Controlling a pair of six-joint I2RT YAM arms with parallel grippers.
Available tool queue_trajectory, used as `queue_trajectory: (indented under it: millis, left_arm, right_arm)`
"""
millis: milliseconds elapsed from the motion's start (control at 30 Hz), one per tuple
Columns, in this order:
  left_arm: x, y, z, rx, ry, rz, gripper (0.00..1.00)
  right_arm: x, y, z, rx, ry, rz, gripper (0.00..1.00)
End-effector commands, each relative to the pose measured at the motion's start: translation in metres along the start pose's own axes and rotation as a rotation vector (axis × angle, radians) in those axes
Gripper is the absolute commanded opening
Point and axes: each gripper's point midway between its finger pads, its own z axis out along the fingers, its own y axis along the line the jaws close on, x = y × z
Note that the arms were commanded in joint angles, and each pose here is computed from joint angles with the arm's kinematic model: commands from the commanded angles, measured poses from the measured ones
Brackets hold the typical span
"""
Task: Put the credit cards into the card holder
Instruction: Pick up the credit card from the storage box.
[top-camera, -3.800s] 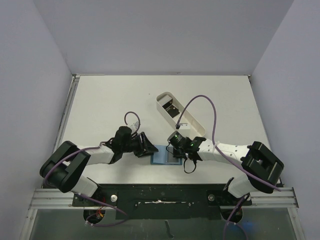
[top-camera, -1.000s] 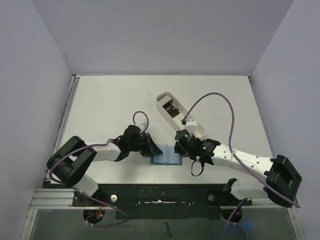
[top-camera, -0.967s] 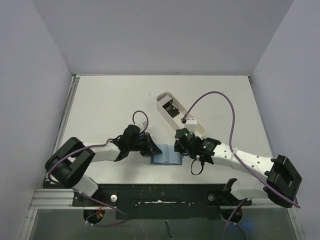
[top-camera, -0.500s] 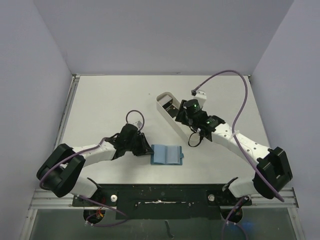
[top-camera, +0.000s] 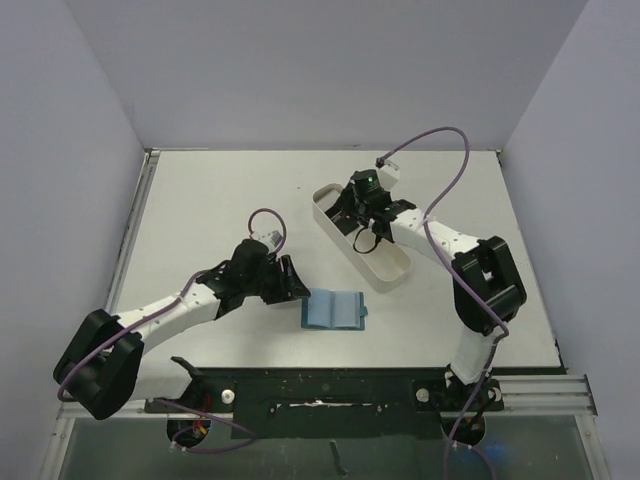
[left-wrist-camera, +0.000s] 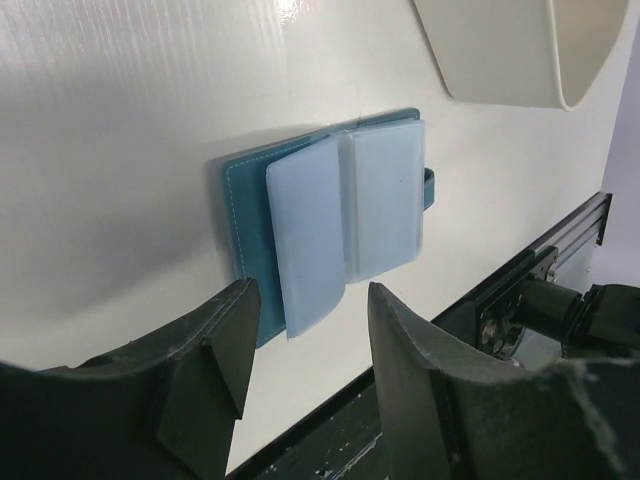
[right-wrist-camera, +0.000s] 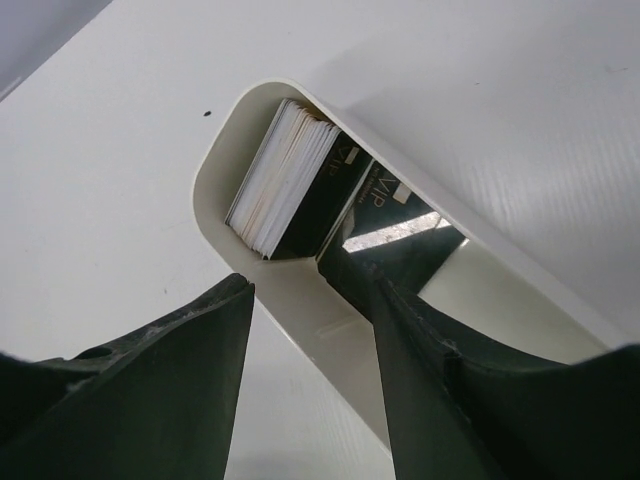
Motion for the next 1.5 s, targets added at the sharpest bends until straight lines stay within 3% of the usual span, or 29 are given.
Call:
queue_trajectory:
  millis: [0, 267, 400, 667, 1000, 1467]
  left_arm:
    - [-0.025, -0.027, -0.024, 0.048, -0.068, 0.094, 0.46]
    - [-0.028, -0.025, -0.053, -0.002, -0.072, 0.219, 0.49]
    - [-0.025, -0.038, -0.066, 0.047, -0.064, 0.244, 0.5]
    - [-0.027, -0.024, -0.074, -0.017, -0.08, 0.261, 0.51]
    - [-0.025, -0.022, -0.071, -0.019, -0.072, 0.251, 0.51]
    - [-0.023, -0.02, -0.068, -0.021, -0.066, 0.235, 0.51]
  right_arm:
    - [-0.028, 0.047, 0.015, -0.111, -0.077, 0.145, 0.51]
    - [-0.021, 0.041, 0.057, -0.1, -0.048, 0.284, 0.51]
    - [-0.018, 0.04, 0.07, -0.104, -0.029, 0.315, 0.5]
    - [-0.007, 0.033, 0.09, -0.097, 0.007, 0.352, 0.47]
    - [-0.012, 0.032, 0.086, -0.124, -0.008, 0.351, 0.27]
    - [-0.014, 0.034, 0.08, -0.133, -0.021, 0.35, 0.06]
